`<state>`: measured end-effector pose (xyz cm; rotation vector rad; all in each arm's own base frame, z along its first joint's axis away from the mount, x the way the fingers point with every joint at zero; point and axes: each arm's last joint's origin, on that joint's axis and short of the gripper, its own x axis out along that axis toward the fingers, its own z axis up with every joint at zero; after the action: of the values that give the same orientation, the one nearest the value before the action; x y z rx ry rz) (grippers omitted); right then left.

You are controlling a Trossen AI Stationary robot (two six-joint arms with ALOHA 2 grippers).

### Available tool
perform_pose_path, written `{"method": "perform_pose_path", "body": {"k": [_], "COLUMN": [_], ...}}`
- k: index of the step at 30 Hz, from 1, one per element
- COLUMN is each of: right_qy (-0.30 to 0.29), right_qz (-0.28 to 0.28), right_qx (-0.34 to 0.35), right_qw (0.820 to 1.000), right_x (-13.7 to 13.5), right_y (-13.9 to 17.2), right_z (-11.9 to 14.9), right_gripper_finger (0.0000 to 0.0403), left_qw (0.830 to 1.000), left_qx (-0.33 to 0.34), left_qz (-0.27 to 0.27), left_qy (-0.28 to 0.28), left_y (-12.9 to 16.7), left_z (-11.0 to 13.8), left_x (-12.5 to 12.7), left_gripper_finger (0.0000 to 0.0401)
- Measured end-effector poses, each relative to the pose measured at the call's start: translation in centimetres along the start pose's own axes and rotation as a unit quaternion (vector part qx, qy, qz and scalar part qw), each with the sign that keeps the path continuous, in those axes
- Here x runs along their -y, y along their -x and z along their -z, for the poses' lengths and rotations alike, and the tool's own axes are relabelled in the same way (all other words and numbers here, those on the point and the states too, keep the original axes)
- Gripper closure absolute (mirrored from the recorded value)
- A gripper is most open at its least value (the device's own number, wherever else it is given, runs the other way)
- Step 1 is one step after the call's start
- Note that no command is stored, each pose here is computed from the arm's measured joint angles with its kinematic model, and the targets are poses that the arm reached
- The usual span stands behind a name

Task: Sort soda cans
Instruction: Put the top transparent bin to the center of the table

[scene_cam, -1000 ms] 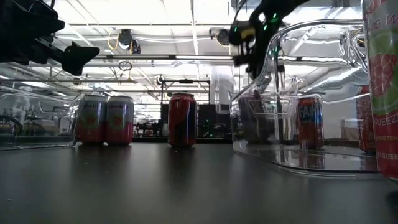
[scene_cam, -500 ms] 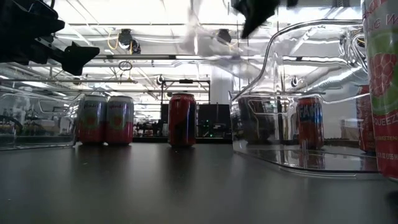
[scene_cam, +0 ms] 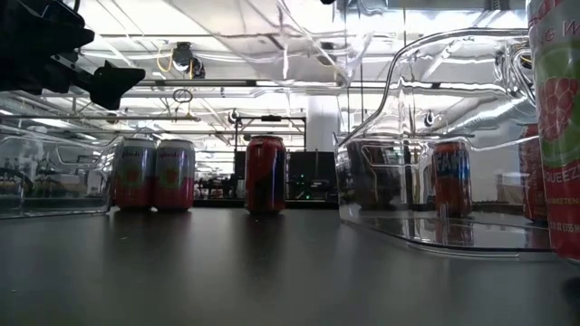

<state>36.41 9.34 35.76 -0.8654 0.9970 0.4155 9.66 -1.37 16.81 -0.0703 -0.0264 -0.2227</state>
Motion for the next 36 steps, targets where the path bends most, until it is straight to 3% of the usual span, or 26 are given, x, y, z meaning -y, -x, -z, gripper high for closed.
{"method": "perform_pose_path", "body": {"k": [9, 13, 23, 28, 36], "right_qy": [0.114, 0.202, 0.299, 0.306, 0.260], "right_qz": [-0.060, -0.077, -0.111, -0.131, -0.167], "right_qx": [-0.001, 0.009, 0.034, 0.016, 0.013], "right_qw": [0.992, 0.976, 0.947, 0.943, 0.951], "right_x": [-2.9, -4.1, -6.6, -6.5, -4.2], "right_y": [-3.2, -3.8, -6.5, -8.9, -11.7], "right_z": [-2.9, -3.8, -5.8, -5.5, -3.7], "right_gripper_finger": [0.0403, 0.0403, 0.0403, 0.0403, 0.0403], "left_qw": [1.000, 1.000, 1.000, 1.000, 1.000], "left_qx": [0.000, 0.000, 0.000, 0.000, 0.000], "left_qz": [0.000, 0.000, 0.000, 0.000, 0.000], "left_qy": [0.000, 0.000, 0.000, 0.000, 0.000], "left_y": [0.0, 0.0, 0.0, 0.0, 0.0], "left_z": [0.0, 0.0, 0.0, 0.0, 0.0], "left_x": [0.0, 0.0, 0.0, 0.0, 0.0], "left_gripper_finger": [0.0006, 0.0006, 0.0006, 0.0006, 0.0006]}}
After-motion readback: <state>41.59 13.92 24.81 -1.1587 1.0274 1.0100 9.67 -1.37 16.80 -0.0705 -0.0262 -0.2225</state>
